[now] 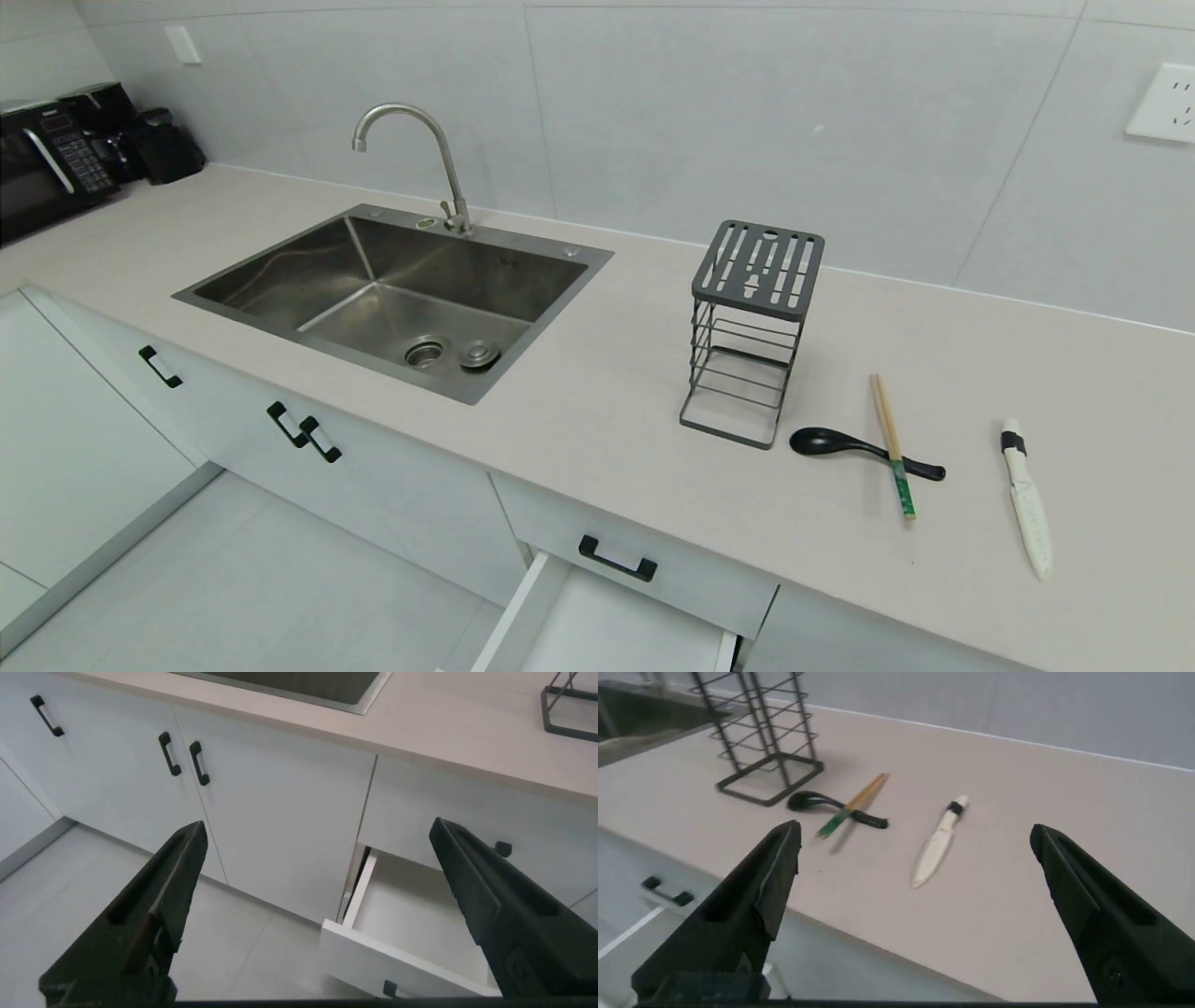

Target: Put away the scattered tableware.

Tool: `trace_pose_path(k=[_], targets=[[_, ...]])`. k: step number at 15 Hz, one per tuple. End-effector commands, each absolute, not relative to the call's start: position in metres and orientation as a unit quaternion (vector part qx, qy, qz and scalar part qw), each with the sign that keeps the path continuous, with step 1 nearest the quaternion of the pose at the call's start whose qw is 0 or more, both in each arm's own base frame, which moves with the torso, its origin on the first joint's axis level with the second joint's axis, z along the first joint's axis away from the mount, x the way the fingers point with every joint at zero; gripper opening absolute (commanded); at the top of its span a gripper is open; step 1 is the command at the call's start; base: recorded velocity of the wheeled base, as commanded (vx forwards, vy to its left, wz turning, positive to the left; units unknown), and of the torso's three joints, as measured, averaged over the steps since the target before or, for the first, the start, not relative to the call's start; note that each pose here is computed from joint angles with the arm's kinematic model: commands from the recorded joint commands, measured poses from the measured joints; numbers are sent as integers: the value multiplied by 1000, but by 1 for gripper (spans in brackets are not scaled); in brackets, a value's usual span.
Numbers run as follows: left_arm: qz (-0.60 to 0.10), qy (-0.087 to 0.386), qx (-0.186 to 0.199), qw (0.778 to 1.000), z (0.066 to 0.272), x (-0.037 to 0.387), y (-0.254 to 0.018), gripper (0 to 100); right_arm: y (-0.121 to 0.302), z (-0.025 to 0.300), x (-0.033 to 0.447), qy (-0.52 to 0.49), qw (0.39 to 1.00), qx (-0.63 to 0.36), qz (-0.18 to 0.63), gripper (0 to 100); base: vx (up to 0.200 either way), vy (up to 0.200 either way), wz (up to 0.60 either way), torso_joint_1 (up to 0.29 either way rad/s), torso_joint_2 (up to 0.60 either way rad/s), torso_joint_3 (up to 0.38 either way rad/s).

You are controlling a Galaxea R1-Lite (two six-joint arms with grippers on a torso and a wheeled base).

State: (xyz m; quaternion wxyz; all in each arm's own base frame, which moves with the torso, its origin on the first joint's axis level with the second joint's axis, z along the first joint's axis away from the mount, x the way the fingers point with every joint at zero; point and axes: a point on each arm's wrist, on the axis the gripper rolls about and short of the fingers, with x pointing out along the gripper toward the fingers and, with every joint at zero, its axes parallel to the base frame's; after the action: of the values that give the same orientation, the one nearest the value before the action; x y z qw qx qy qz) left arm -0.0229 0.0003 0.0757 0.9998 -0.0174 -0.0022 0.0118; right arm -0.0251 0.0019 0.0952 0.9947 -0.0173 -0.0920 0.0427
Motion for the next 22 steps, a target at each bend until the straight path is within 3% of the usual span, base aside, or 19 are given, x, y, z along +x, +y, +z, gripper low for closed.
trace_pose_path(k=[1, 5, 8, 19, 22], targets=[[12, -2, -18, 1000, 76, -23, 0, 100, 3, 116, -26, -98, 991, -13, 86, 100, 0, 0, 0, 0, 0, 0], [12, -2, -18, 1000, 76, -23, 0, 100, 6, 183, 17, 7, 991, -5, 135, 100, 0, 0, 0, 0, 0, 0], [12, -2, -18, 1000, 76, -23, 0, 100, 12, 208, 71, 101, 980, 3, 172, 100, 0, 0, 0, 0, 0, 0], [12, -2, -18, 1000, 76, -23, 0, 100, 25, 165, 149, 289, 938, 9, 191, 100, 0, 0, 0, 0, 0, 0], [12, -2, -18, 1000, 76, -23, 0, 100, 33, 162, 170, 300, 932, 5, 202, 100, 0, 0, 0, 0, 0, 0]])
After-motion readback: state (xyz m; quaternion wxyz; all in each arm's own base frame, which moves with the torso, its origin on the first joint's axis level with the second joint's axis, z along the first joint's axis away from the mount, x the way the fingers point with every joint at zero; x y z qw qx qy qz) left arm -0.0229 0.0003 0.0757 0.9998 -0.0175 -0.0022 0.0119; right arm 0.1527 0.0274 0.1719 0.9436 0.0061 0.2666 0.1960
